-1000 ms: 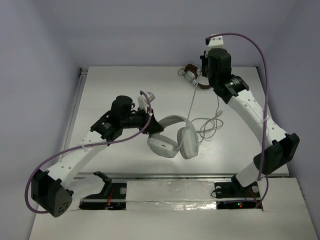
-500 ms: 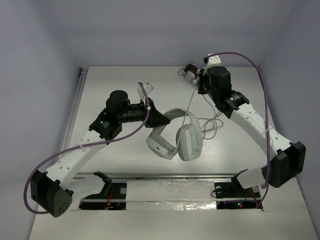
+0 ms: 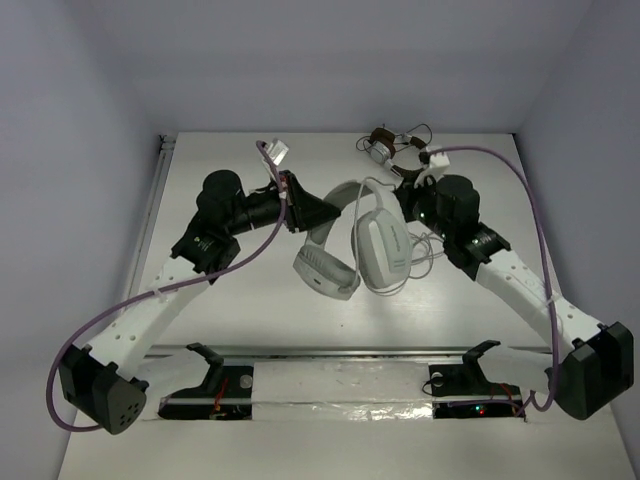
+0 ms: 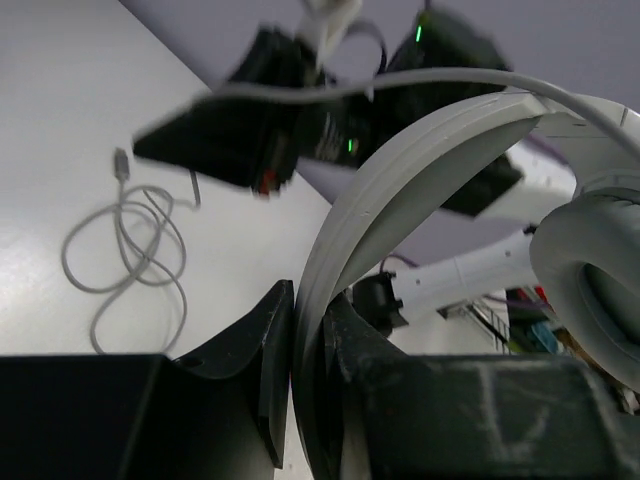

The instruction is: Wrap the headphones

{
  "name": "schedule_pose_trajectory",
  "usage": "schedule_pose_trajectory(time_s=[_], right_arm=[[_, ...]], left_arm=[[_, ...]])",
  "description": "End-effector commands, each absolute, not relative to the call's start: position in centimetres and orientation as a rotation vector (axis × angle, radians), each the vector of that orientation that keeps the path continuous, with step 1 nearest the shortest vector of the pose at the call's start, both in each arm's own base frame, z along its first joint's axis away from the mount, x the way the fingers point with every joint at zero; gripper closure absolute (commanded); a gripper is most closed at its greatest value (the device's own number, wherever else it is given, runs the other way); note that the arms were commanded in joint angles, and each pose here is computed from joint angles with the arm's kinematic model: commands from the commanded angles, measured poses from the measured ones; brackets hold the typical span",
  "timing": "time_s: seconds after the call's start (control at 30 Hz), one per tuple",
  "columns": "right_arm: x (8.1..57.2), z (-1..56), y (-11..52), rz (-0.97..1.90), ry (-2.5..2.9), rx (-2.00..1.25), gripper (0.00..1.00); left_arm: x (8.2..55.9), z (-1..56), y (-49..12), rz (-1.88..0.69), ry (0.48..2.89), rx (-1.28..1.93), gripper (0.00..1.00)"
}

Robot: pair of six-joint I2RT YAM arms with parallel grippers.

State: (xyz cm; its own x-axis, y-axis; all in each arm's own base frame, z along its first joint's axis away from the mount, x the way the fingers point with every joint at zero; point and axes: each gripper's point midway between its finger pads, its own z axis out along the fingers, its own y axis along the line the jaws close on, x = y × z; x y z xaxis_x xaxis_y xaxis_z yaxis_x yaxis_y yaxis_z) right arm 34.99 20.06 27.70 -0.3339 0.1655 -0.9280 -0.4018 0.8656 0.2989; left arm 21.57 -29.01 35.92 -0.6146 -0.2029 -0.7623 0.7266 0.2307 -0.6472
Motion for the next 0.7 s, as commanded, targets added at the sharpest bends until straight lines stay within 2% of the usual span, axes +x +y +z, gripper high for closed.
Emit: schedule_pose_trajectory(time_s=[0.0, 0.13, 0.33, 0.43, 0.47, 0.53, 0.57, 0.67], right_arm=[[31.4, 30.2, 24.0, 0.928, 1.646, -0.322, 1.0], [28.9, 29.0, 25.8, 1.085, 1.602, -0.434, 1.0], [25.9, 28.1, 27.3, 1.294, 1.524, -0.514, 0.99], [24.7, 28.1, 27.9, 1.386, 1.488, -0.541, 0.89], [24.4, 28.7, 28.1, 1.401, 1.442, -0.562, 0.79], [23.7, 28.0, 29.0, 1.451, 1.45, -0.587, 0.72], [23.8, 27.9, 29.0, 1.453, 1.442, -0.588, 0.65], [22.8, 27.0, 30.3, 1.497, 1.44, -0.618, 0.57]], left_arm=[[23.1, 44.2, -27.8, -1.449, 1.504, 0.375, 1.0], [23.9, 48.0, -26.7, -1.369, 1.444, 0.319, 1.0], [26.0, 49.3, -25.2, -1.261, 1.428, 0.185, 1.0], [26.6, 49.4, -25.3, -1.274, 1.416, 0.149, 1.0], [26.8, 49.4, -25.2, -1.274, 1.42, 0.133, 1.0], [26.7, 50.0, -25.2, -1.291, 1.399, 0.124, 1.0], [26.8, 50.2, -25.1, -1.286, 1.397, 0.113, 1.0], [26.9, 51.4, -24.5, -1.271, 1.367, 0.085, 1.0]])
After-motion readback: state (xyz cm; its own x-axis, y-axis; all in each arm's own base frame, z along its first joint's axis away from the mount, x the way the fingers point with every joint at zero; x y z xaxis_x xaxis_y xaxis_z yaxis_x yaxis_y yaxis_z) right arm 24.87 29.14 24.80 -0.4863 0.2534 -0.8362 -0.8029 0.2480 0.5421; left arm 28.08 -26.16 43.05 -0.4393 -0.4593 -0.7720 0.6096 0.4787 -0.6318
